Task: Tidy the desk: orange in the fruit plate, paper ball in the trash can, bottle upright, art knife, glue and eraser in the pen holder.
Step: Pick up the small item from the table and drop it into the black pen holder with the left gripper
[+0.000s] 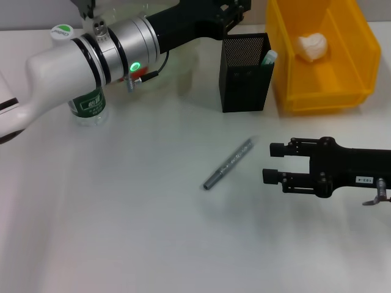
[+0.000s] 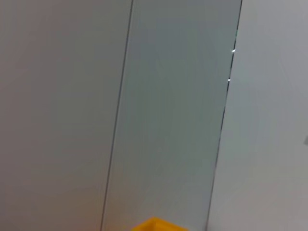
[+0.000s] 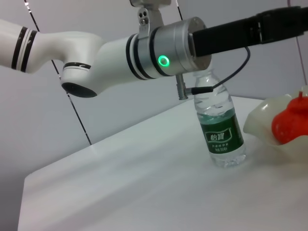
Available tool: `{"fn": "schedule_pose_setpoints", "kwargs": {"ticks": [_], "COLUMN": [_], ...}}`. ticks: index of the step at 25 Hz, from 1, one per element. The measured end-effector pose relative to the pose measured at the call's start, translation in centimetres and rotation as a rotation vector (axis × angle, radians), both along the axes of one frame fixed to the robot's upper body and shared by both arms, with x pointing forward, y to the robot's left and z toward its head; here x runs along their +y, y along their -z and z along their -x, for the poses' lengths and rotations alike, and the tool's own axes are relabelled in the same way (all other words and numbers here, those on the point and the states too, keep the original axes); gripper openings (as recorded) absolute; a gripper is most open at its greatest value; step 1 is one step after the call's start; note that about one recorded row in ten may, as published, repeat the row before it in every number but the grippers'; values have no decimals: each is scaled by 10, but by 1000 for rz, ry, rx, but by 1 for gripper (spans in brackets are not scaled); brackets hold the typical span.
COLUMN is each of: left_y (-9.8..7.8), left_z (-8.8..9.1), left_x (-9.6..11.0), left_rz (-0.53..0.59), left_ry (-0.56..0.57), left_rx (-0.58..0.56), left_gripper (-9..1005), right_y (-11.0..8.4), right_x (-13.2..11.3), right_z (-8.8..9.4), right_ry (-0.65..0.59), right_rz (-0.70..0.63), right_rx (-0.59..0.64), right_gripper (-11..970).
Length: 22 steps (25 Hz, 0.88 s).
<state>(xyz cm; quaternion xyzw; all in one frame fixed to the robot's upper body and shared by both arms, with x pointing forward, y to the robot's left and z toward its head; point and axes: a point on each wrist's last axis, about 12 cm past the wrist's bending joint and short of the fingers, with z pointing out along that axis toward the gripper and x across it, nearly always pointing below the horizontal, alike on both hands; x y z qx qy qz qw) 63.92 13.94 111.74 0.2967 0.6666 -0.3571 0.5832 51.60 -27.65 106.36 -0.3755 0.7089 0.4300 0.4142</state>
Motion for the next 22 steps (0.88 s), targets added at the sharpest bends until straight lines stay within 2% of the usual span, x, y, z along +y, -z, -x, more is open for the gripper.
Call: {"fn": "schedule_pose_setpoints", "kwargs": {"ticks": [22], "left_y": [-1], "left_z": [4], "left_x": [-3], "left_rz": [10], "left_ry": [44], "left_rx": [-8], "left_gripper": [264], "right_y": [-2], "right_x": [8], "right_z": [-5], "right_ry": [-9], "right_rz": [-2], "right_rx": [-8], "right_gripper": [642]}}
